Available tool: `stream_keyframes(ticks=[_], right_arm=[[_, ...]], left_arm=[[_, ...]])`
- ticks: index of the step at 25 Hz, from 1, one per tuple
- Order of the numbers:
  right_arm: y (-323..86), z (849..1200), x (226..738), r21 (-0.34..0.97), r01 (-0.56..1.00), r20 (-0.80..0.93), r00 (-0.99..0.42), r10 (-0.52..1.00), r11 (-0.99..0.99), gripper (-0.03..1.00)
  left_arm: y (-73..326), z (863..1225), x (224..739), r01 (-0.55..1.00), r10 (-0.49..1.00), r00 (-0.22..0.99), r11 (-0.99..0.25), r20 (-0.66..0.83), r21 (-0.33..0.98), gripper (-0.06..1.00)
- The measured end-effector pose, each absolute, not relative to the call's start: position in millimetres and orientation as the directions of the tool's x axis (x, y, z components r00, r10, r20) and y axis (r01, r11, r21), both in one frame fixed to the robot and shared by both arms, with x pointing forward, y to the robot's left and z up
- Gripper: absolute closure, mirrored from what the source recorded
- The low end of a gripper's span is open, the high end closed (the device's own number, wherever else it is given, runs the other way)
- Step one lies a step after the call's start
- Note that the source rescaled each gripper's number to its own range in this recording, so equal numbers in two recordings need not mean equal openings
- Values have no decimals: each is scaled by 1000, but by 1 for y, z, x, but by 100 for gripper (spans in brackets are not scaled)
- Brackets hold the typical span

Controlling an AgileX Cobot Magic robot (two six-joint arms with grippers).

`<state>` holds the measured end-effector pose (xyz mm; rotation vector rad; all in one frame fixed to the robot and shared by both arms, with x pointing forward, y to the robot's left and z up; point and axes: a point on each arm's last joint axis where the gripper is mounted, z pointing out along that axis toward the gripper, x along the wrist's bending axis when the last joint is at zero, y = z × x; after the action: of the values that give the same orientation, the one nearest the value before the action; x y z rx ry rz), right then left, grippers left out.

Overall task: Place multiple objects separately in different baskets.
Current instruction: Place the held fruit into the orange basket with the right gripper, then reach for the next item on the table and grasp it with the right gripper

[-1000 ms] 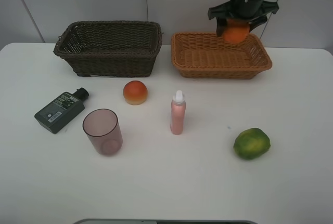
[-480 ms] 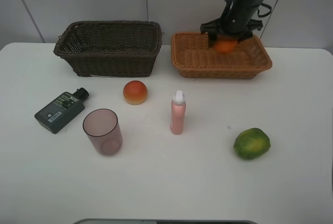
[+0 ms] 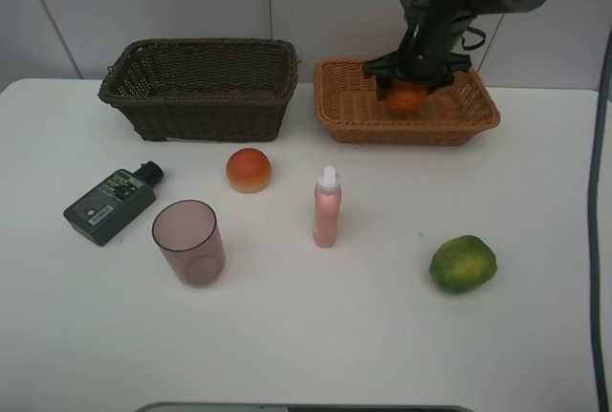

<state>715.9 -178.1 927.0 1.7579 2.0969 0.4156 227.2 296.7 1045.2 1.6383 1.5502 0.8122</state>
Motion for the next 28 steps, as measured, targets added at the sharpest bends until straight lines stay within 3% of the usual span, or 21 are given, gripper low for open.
stream_keyframes(ticks=[9, 14, 18, 22, 23, 28], right_arm=[[-178, 926, 717, 458, 871, -91, -153, 984, 178, 29], [-177, 926, 717, 464, 868, -91, -155, 984, 179, 11], [-178, 928, 717, 464, 868, -91, -154, 984, 179, 9], [-180, 952, 712, 479, 861, -91, -145, 985, 171, 8], [-182, 971, 705, 471, 867, -96, -134, 986, 164, 7], [-179, 1004, 680, 379, 912, -104, -124, 987, 155, 7]], left_arm=[[297, 1045, 227, 537, 997, 75, -10, -36, 843, -4], [297, 1045, 227, 537, 997, 75, -10, -36, 843, -4], [297, 1045, 227, 537, 997, 75, -10, -36, 843, -4], [297, 1045, 227, 537, 997, 75, -10, -36, 843, -4], [297, 1045, 227, 537, 997, 75, -10, -36, 843, -4], [297, 1045, 227, 537, 997, 75, -10, -36, 843, -4]])
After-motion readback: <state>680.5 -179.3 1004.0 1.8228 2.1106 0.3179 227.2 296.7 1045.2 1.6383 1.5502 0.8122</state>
